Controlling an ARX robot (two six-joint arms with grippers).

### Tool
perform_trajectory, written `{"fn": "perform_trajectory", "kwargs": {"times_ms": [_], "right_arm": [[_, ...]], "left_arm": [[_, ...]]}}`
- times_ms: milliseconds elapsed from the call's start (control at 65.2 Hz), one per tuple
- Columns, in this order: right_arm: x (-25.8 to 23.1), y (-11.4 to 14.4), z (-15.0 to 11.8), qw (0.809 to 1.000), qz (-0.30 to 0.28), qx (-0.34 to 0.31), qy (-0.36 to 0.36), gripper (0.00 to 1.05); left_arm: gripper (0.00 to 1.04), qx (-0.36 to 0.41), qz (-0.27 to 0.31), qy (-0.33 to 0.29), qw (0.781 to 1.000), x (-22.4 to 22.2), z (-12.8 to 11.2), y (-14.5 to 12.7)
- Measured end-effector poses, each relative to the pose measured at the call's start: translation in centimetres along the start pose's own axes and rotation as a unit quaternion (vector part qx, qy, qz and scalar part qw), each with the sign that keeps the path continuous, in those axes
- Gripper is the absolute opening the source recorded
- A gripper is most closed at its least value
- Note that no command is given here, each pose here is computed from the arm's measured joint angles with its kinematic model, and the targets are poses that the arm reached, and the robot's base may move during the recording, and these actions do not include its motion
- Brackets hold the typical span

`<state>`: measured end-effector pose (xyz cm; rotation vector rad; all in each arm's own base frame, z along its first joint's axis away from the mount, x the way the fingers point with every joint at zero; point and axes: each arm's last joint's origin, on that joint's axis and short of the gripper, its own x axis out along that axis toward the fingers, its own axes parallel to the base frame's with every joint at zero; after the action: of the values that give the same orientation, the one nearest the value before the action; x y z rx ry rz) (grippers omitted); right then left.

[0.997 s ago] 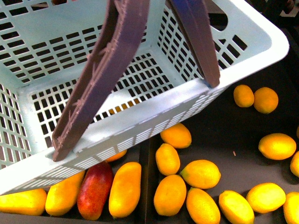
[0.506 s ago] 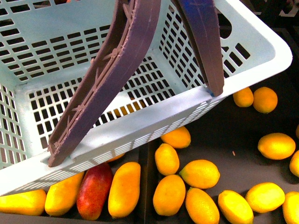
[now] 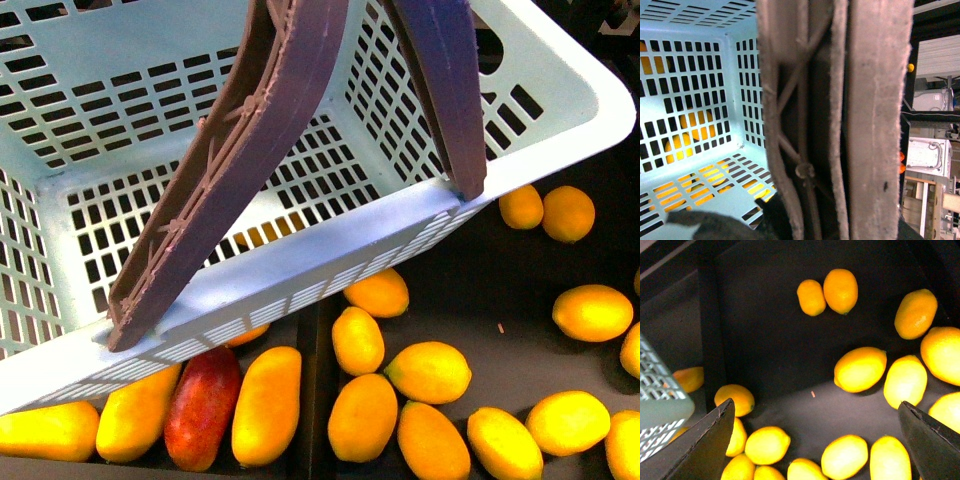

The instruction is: Pick lemon and mango into basket

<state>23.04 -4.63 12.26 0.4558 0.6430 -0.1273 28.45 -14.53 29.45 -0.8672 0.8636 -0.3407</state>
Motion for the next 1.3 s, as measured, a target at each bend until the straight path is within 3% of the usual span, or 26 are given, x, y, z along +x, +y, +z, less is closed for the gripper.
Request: {"fn": "perform_trajectory", "kwargs": {"times_ms": [307, 552, 890, 1304], "right_arm": [[11.6, -1.0, -0.5, 0.984, -0.135, 0.095, 0.070, 0.96], [16.9, -0.8, -1.3, 0.969, -0.181, 0.135, 0.102, 0.96], [19.0, -0.2, -1.9, 0.947, -0.242, 0.176, 0.117, 0.96], [19.2, -0.1, -3.2, 0.940, -0.252, 0.191, 0.131, 0.96]], "left_arm": [[0.14, 0.000, -0.001, 0.001, 1.000, 0.0, 0.0, 0.0], [0.14, 0.000, 0.000, 0.001, 1.000, 0.0, 0.0, 0.0], [0.14, 0.000, 0.000, 0.000, 1.000, 0.0, 0.0, 0.0], [0.14, 0.000, -0.001, 0.001, 1.000, 0.0, 0.0, 0.0]]}}
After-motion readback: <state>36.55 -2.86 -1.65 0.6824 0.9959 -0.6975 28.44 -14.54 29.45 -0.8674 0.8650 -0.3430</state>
